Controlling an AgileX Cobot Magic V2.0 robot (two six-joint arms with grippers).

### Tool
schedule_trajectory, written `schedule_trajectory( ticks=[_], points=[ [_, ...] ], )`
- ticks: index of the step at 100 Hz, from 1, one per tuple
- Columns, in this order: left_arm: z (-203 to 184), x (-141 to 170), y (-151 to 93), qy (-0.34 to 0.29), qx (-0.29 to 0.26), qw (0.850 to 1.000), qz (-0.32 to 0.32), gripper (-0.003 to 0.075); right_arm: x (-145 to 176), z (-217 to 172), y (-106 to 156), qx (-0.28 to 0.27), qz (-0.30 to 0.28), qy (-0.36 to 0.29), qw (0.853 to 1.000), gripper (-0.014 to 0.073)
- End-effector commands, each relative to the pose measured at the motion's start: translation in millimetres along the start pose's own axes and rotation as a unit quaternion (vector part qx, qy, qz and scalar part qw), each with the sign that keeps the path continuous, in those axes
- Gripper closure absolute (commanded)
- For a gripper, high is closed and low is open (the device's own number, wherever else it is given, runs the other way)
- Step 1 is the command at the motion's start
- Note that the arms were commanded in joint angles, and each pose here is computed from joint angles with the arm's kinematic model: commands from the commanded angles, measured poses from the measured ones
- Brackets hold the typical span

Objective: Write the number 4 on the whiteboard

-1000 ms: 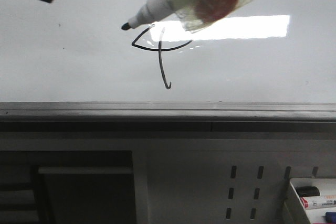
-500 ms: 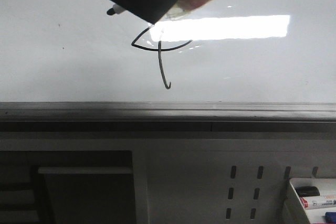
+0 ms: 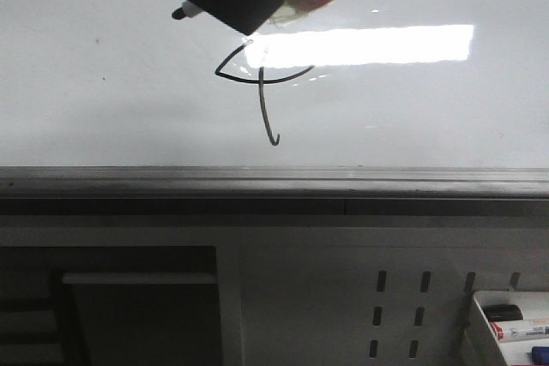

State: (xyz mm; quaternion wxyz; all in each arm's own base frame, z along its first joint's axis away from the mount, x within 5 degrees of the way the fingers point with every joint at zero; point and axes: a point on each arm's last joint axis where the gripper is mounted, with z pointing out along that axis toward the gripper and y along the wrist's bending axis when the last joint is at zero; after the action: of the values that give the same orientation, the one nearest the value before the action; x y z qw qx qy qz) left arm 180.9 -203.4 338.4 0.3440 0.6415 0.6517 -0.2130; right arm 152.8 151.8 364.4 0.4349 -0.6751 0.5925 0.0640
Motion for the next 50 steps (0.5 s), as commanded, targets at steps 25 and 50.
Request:
schedule_trajectory(
  ticks=[25,50],
  points=[
    [-13,-16,2,-0.046,-0.026,0.999,-0.006,0.0681,-9,-8,-6,0.025,0.006,-0.030,0.999,0.0508],
    [-17,-11,5,-0.023,-0.047,0.999,0.005,0.0681,-13,-29,-8,0.062,-0.013,-0.032,0.998,0.0255]
  ],
)
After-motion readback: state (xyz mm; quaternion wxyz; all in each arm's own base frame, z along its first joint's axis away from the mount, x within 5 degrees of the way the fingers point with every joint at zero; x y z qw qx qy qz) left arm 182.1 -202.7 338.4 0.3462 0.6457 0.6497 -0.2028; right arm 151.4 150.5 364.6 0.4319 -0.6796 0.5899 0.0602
